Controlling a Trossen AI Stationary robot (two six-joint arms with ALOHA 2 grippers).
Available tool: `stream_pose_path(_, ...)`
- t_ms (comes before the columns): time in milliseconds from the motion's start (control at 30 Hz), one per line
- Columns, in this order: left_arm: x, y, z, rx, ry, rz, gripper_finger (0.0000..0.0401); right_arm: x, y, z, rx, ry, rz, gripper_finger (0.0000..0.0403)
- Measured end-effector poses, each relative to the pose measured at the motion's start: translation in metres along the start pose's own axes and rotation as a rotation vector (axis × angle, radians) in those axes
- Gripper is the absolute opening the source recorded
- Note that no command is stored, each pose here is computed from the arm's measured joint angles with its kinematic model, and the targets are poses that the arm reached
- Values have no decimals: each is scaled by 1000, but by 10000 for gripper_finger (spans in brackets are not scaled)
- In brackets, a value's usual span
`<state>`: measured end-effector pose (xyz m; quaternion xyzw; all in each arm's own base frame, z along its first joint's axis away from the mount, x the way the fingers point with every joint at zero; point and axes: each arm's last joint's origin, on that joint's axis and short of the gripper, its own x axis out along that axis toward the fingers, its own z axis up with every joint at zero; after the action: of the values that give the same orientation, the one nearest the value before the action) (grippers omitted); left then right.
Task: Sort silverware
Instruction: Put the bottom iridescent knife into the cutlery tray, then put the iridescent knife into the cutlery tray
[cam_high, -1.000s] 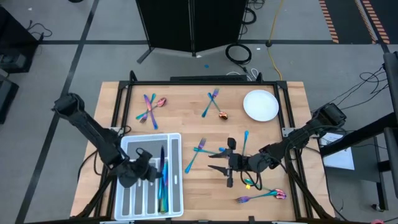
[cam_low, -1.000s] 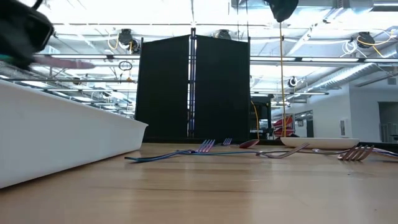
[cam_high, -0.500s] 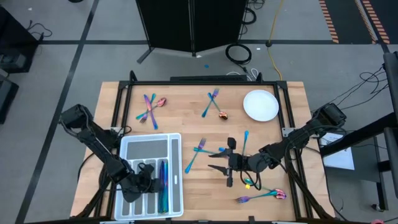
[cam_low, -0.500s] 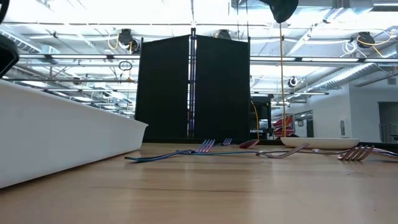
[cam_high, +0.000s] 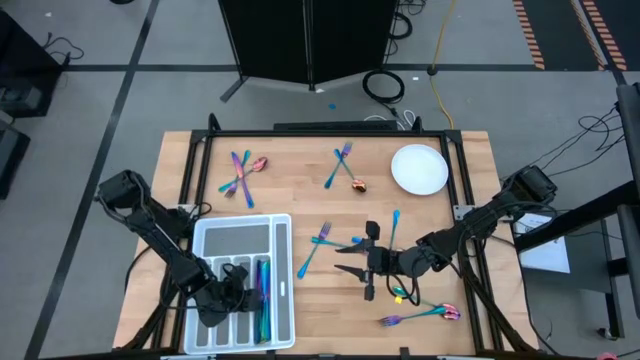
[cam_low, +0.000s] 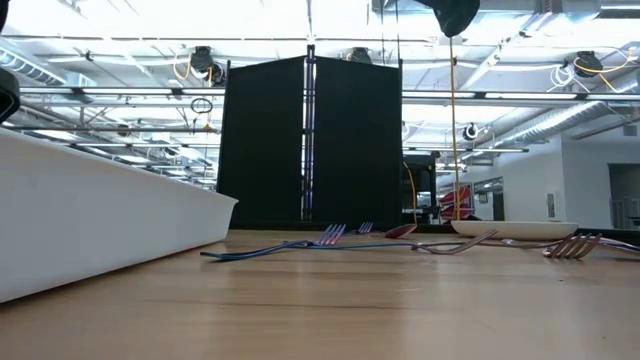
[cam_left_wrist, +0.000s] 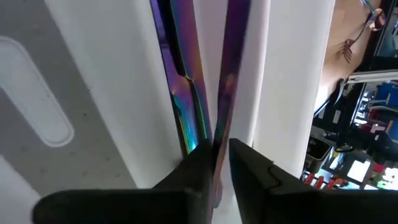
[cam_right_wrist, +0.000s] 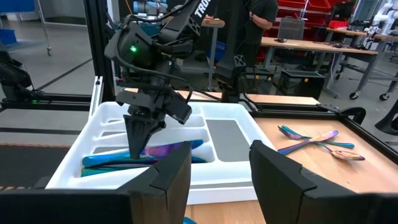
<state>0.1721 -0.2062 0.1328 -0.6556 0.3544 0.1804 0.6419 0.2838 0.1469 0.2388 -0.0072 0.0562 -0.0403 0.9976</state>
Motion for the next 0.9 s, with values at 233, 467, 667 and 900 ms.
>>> stream_pose_path(233,0,0,0,17,0,-2,101,0,0,0,0,0,0,148)
stream_pose_path(467,-7,-4,2,92,-4,-9,106,0,0,0,0,-1,0,148)
stream_pose_path(667,-26,-22,8,248,18,-97,107,0,0,0,0,-1,0,148)
stream_pose_path(900,-49,-49,30,625,-194,-225,107,0,0,0,0,-2,-15,148)
